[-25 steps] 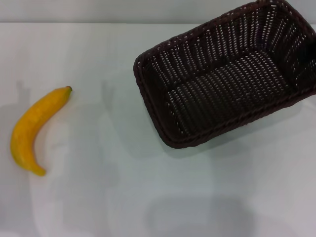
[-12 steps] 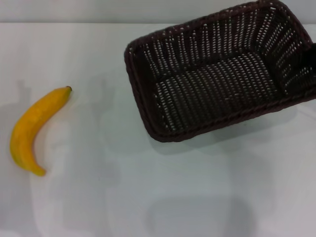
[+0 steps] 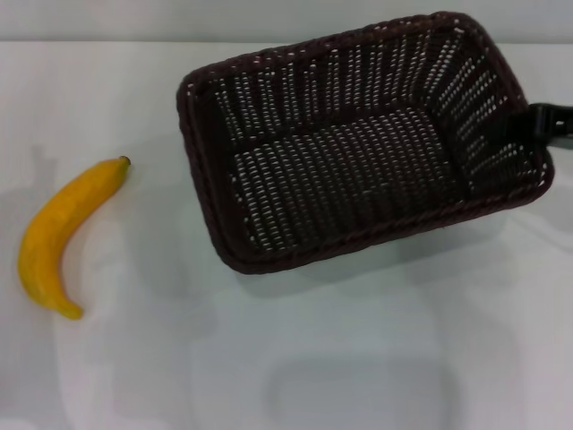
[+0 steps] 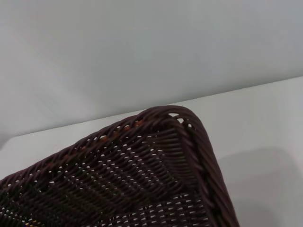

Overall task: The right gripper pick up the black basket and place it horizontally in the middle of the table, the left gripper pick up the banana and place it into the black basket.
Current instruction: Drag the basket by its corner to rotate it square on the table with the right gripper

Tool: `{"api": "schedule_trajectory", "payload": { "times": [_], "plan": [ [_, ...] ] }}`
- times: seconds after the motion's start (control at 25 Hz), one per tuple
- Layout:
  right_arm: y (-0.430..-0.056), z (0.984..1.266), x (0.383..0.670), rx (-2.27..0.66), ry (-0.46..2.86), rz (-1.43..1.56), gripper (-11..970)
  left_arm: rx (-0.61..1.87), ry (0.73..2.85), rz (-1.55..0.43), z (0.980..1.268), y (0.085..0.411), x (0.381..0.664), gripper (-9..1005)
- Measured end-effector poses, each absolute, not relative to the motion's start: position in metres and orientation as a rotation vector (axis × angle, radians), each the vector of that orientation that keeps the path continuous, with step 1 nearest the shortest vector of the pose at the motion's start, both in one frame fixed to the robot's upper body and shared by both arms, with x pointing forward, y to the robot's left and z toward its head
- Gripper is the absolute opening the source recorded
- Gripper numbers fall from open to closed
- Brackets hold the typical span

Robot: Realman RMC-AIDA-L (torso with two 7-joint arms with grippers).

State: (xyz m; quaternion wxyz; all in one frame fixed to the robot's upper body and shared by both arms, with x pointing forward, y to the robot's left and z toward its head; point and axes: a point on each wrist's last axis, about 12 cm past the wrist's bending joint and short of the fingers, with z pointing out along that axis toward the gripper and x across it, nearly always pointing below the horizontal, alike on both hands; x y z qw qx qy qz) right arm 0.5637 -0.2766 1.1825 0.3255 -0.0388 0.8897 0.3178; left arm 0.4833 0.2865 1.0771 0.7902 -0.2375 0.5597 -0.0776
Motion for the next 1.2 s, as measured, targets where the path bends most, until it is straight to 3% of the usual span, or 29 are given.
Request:
{"api": "schedule_trajectory", "payload": {
  "times": [1.2],
  "plan": [
    [-0.237, 1.148, 0.549, -0.112, 2.295, 0.891, 152, -0.508, 1.230, -0.184, 1.067, 0.293, 0.476, 889]
  ]
}}
